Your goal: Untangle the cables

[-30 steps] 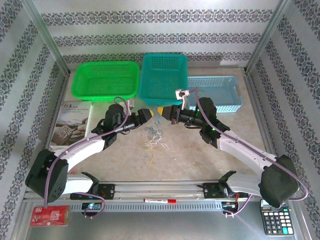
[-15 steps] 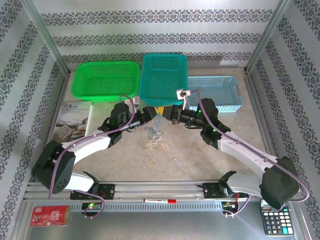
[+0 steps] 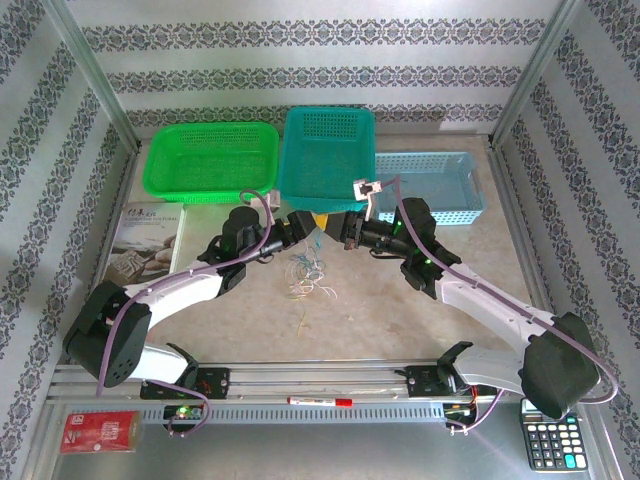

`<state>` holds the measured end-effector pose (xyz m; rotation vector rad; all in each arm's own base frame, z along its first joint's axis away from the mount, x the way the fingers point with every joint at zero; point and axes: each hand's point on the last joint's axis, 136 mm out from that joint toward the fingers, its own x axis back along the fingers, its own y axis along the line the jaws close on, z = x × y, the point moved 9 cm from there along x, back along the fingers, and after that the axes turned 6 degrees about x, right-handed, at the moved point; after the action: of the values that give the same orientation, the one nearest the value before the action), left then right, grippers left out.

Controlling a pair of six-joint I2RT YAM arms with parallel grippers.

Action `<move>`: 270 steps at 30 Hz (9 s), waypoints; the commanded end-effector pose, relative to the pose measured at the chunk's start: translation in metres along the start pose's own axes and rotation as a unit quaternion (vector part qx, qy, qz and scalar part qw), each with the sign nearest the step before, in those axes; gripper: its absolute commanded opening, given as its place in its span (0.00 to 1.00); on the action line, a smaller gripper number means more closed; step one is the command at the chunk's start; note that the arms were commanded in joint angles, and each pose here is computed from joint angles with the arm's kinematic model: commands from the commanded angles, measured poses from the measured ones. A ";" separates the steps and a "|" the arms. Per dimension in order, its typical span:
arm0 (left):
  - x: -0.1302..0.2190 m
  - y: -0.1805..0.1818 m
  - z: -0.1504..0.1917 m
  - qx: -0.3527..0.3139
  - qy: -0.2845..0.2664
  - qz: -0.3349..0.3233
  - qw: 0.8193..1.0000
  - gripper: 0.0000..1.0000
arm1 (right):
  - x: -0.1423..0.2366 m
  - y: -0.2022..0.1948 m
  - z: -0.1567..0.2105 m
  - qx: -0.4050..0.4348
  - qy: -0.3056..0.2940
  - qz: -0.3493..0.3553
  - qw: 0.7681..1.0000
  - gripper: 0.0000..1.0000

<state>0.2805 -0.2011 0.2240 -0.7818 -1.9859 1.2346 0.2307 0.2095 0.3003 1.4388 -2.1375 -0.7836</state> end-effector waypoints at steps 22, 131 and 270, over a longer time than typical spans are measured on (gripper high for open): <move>-0.004 0.002 0.011 -0.019 0.001 0.010 1.000 0.11 | 0.004 -0.001 -0.007 0.010 -0.026 0.004 1.000 0.00; 0.146 -0.310 -0.190 -0.238 -0.321 0.120 0.909 0.00 | 0.005 -0.081 0.111 0.125 -0.020 0.313 0.941 0.66; 0.069 -0.048 -0.022 -0.002 -0.050 0.043 0.998 0.90 | 0.002 -0.010 0.012 0.152 -0.018 0.174 0.973 0.00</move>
<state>0.2457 -0.1454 0.2714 -0.7350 -2.0217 1.3164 0.2300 0.2086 0.2828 1.1246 -2.5012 -0.3483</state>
